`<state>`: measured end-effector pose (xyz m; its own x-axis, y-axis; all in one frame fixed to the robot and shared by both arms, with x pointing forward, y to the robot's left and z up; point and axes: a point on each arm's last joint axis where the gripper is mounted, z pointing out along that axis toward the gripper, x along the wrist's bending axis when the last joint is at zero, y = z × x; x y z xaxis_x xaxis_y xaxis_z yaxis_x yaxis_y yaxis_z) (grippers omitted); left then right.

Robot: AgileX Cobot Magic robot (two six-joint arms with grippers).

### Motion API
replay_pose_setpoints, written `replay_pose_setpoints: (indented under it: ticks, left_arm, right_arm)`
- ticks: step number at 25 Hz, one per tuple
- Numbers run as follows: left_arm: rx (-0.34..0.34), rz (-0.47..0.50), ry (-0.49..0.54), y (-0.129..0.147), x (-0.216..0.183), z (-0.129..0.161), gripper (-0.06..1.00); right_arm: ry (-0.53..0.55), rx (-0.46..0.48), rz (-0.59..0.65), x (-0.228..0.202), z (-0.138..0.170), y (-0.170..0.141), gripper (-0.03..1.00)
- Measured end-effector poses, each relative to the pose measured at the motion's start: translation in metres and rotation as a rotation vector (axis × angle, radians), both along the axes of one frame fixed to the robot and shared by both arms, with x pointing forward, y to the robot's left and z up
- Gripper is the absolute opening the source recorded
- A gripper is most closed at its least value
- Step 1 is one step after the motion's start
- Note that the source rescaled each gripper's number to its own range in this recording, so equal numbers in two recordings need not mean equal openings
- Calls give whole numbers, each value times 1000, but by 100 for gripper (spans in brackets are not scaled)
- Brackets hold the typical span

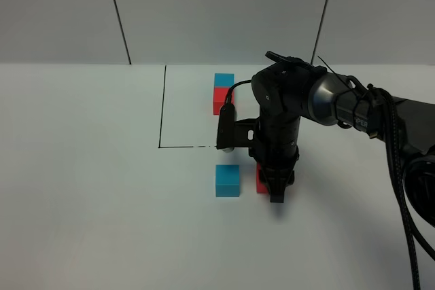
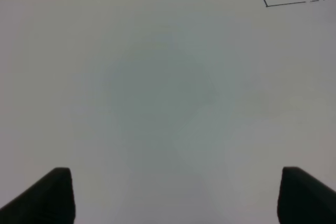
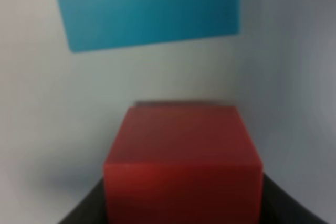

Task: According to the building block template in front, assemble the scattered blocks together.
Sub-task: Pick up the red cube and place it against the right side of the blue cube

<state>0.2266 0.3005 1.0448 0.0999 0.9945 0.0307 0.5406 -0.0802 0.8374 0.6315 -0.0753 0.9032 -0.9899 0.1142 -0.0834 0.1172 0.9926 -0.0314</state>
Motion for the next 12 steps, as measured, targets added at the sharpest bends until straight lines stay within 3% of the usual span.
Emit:
replay_pose_setpoints:
  ticks: [12]
  left_arm:
    - [0,0,0,0,0,0,69]
  right_arm:
    - [-7,13,25,-2,-8,9,0]
